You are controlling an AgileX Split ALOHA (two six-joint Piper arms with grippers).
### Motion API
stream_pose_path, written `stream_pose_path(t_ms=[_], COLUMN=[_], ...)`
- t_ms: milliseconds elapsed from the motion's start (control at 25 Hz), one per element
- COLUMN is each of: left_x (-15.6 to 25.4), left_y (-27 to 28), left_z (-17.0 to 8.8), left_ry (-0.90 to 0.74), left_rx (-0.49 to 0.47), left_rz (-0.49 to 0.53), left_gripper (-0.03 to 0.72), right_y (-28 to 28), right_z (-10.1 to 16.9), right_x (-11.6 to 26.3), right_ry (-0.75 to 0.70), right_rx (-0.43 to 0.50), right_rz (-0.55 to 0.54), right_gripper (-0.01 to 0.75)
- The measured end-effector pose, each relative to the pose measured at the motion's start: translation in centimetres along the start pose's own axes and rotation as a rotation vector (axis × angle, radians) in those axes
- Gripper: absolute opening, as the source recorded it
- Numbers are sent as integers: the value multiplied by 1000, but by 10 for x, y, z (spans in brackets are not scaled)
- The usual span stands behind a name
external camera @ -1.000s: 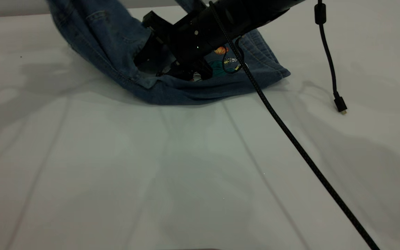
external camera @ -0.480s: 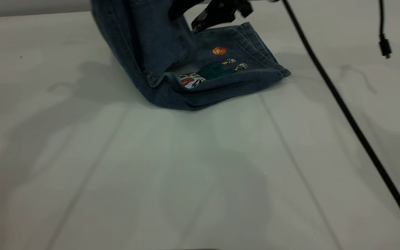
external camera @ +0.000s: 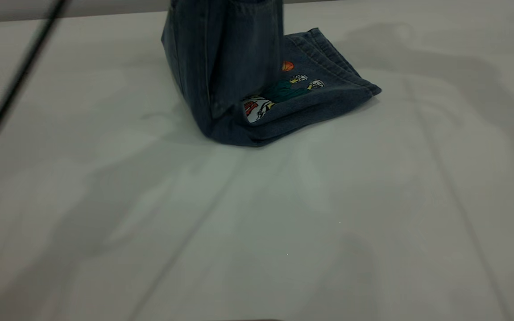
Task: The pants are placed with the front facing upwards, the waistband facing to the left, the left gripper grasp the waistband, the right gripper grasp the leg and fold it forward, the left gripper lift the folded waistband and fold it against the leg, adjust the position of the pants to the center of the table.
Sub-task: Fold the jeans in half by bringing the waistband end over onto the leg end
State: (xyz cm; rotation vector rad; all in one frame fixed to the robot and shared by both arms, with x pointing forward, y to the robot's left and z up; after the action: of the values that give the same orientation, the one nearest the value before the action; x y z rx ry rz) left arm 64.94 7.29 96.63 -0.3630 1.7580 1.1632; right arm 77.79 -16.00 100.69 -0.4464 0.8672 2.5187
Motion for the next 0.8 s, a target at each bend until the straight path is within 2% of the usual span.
stream_pose_path(t_ms=[200,360,560,680,800], left_x=[39,68,78,79,79], left_y=[-37,-71,-107,-115,-114], left_z=[-17,-25,-29,-36,-47], left_ry=[-14,-27,-29,-44,-103], left_rx=[-17,-19,8,57,125], left_rz=[88,154,172,183,193], left_gripper=[57,57,73,153,341], right_y=[51,60,59,59,59], right_z=[24,39,43,43,42], right_x=[-22,-17,-8,-7,-6], right_ry=[47,74,84,96,114], right_rx=[-14,-34,-48,-46,-41], right_rz=[-79,-57,-6,3,8], right_gripper=[372,372,372,372,372])
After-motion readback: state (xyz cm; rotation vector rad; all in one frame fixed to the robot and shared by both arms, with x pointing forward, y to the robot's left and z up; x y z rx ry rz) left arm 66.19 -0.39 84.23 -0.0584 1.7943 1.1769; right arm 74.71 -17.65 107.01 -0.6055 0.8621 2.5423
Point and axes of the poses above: a point on each arm's last joint axis where the gripper is mounted, y pointing back along that axis away from the gripper, z along the wrist's bending axis when the last joint is at zero, x = y × z, the point moved 7 cm from there along -y, pointing out along that axis toward the gripper, and after that the axes turned 13 degrees about -y, right-handed, at the moved point
